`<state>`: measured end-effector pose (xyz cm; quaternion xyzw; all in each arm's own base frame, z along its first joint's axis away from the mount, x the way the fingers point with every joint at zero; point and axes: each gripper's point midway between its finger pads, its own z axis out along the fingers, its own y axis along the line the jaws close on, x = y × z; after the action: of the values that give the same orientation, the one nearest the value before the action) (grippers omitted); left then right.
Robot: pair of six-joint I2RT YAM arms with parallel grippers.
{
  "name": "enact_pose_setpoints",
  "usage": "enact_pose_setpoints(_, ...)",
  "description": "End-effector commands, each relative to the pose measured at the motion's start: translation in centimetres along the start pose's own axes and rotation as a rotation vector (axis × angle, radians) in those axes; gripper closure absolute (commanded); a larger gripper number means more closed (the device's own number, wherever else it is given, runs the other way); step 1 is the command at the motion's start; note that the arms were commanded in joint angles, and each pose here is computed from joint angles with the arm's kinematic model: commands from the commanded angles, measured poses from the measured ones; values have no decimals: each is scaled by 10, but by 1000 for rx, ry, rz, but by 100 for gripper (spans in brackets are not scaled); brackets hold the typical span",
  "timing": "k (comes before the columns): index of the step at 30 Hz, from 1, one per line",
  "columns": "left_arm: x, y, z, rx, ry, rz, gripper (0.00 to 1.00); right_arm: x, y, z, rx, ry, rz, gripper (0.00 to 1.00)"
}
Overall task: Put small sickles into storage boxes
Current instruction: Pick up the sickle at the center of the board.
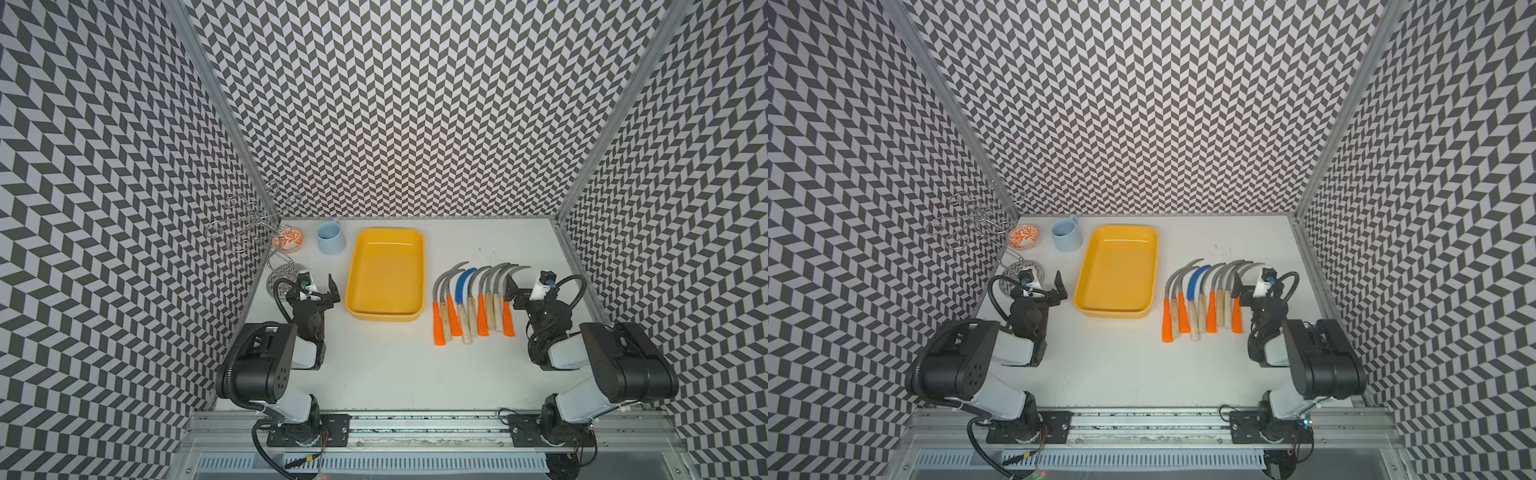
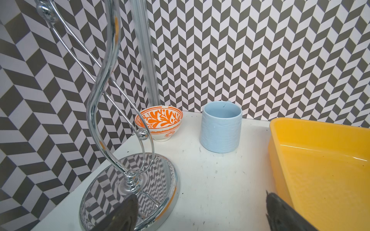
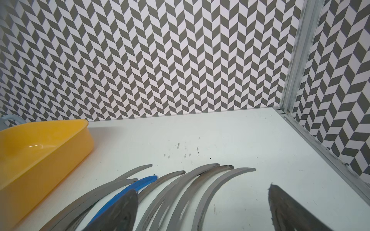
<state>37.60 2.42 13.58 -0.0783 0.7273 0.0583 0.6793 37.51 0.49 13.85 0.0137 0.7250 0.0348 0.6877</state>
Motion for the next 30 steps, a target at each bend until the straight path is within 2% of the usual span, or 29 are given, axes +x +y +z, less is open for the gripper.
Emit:
enact_pose_setpoints(1, -13, -1, 0, 2, -48, -7, 0, -14, 2, 0, -8, -54, -20, 1)
enact_pose_setpoints(26, -16, -2, -3, -6, -65, -3, 0, -6, 2, 0, 9, -19, -31, 1)
enact_pose_setpoints(30, -22, -8, -12, -14, -89, 25, 0, -19, -2, 16, 41, -3, -24, 1)
